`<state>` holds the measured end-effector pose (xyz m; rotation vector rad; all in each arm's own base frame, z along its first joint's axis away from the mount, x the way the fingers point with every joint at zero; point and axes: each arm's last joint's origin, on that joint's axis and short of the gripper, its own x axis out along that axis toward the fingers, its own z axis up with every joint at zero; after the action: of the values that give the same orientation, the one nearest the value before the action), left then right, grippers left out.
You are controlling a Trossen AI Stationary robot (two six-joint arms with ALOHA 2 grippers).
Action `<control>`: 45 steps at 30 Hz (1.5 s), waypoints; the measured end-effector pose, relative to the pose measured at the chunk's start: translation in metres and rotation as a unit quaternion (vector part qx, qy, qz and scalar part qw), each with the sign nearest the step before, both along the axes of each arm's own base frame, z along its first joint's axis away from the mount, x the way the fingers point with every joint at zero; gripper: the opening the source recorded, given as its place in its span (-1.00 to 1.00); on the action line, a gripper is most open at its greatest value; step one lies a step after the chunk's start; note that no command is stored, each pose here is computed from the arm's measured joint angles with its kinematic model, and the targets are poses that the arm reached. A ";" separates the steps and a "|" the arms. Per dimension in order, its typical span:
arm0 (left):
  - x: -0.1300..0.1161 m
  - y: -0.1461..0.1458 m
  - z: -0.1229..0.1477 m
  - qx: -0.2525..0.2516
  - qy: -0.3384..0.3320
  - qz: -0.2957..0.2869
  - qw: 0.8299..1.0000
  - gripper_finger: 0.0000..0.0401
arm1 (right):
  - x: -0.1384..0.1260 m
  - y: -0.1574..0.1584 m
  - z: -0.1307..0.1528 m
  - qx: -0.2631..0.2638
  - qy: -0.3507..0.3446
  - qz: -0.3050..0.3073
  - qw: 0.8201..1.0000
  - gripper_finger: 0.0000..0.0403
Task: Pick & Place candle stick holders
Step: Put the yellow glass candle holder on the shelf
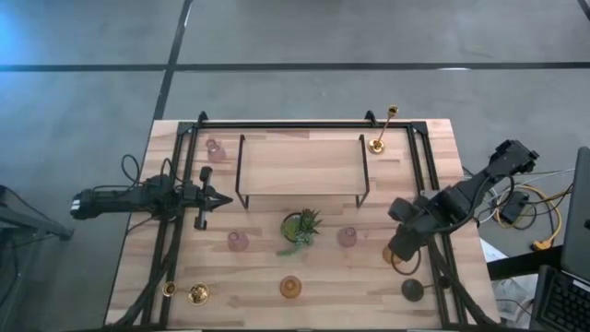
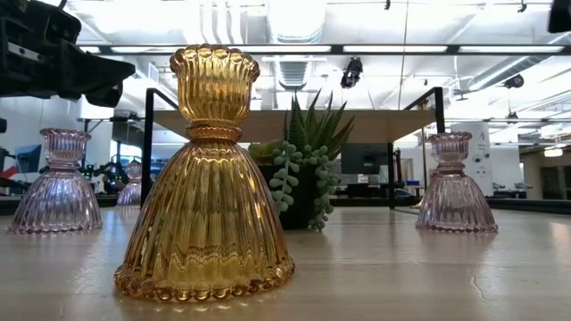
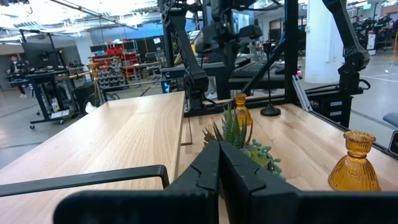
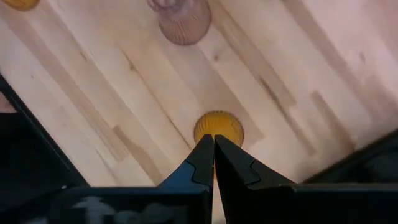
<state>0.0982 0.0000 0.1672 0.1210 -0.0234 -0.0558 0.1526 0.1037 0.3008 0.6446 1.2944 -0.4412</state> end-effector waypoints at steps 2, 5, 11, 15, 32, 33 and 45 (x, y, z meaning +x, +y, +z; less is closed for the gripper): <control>0.000 0.000 0.000 0.000 0.000 0.000 1.000 -0.94 | -0.001 0.000 -0.005 0.011 0.017 -0.016 1.000 -0.96; 0.000 0.000 0.000 0.000 0.000 0.000 1.000 -0.94 | -0.003 0.000 -0.015 0.018 0.043 -0.036 0.998 -0.91; 0.000 0.000 0.000 0.000 0.000 0.000 1.000 -0.94 | -0.008 -0.001 -0.031 0.026 0.085 -0.062 0.994 -0.63; 0.000 0.000 0.000 0.000 0.000 0.000 1.000 -0.94 | -0.009 -0.002 -0.038 0.028 0.100 -0.072 0.992 -0.44; 0.000 0.000 0.000 0.000 0.000 0.000 1.000 -0.94 | -0.008 0.000 -0.061 0.050 0.106 -0.072 0.990 -0.11; 0.000 0.000 0.000 0.000 0.000 0.000 1.000 -0.94 | -0.008 0.000 -0.063 0.051 0.106 -0.072 0.990 -0.12; 0.000 0.000 0.000 0.000 0.000 0.000 1.000 -0.94 | -0.012 -0.001 -0.086 0.054 0.122 -0.071 0.989 -0.24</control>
<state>0.0982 -0.0001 0.1672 0.1210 -0.0234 -0.0563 0.1404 0.1025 0.2145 0.7951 1.5176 -0.5835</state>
